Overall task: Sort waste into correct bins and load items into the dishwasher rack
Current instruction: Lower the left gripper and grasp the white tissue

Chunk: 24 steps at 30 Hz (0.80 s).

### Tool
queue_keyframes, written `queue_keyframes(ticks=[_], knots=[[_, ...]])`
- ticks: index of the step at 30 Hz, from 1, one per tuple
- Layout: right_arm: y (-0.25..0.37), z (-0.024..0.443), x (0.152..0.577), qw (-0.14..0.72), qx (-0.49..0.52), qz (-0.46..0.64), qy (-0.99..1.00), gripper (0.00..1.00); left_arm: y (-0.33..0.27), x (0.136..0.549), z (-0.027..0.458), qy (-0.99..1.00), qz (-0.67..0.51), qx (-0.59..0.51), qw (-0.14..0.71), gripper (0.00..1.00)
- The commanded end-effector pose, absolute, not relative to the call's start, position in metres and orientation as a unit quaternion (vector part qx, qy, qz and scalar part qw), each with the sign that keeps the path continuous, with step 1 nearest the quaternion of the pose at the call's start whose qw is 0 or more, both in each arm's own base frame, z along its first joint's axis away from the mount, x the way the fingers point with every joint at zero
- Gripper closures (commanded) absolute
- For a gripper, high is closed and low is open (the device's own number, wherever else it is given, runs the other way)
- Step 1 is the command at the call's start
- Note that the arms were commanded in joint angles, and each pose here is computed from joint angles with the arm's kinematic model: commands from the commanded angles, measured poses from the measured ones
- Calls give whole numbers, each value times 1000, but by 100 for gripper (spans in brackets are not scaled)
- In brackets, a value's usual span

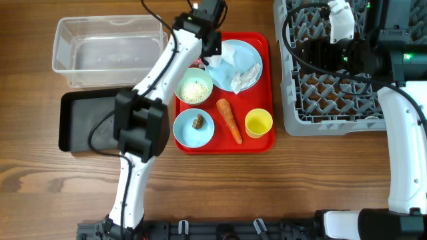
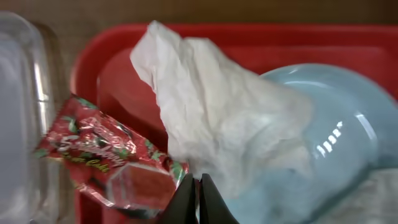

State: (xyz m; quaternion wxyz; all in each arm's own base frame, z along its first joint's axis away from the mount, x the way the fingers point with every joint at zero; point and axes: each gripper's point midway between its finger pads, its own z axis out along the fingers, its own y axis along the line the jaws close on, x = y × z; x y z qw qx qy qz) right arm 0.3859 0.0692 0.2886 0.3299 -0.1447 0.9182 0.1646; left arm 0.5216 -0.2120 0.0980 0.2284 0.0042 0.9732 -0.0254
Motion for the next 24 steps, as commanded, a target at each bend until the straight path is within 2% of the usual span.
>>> queue_keyframes(ticks=[1, 7, 8, 10, 12, 14, 21, 24], knots=[[66, 289, 390, 332, -148, 155, 919, 25, -206, 523, 167, 956, -42, -7, 290, 96], [66, 289, 390, 332, -148, 155, 919, 25, -205, 522, 207, 942, -60, -11, 329, 96], [66, 289, 390, 332, -148, 155, 919, 25, -205, 522, 207, 943, -59, -11, 329, 93], [66, 289, 390, 332, -148, 155, 919, 24, -200, 523, 199, 946, -48, -14, 321, 76], [66, 289, 390, 332, -148, 155, 919, 21, -193, 524, 184, 950, -30, -23, 309, 63], [66, 289, 390, 332, -148, 155, 919, 21, -182, 524, 168, 955, -14, -54, 292, 55], [66, 288, 389, 330, -147, 155, 920, 20, -142, 523, 110, 960, 12, -167, 223, 54], [66, 288, 389, 329, -147, 155, 920, 20, -139, 524, 93, 963, 4, -177, 201, 53]])
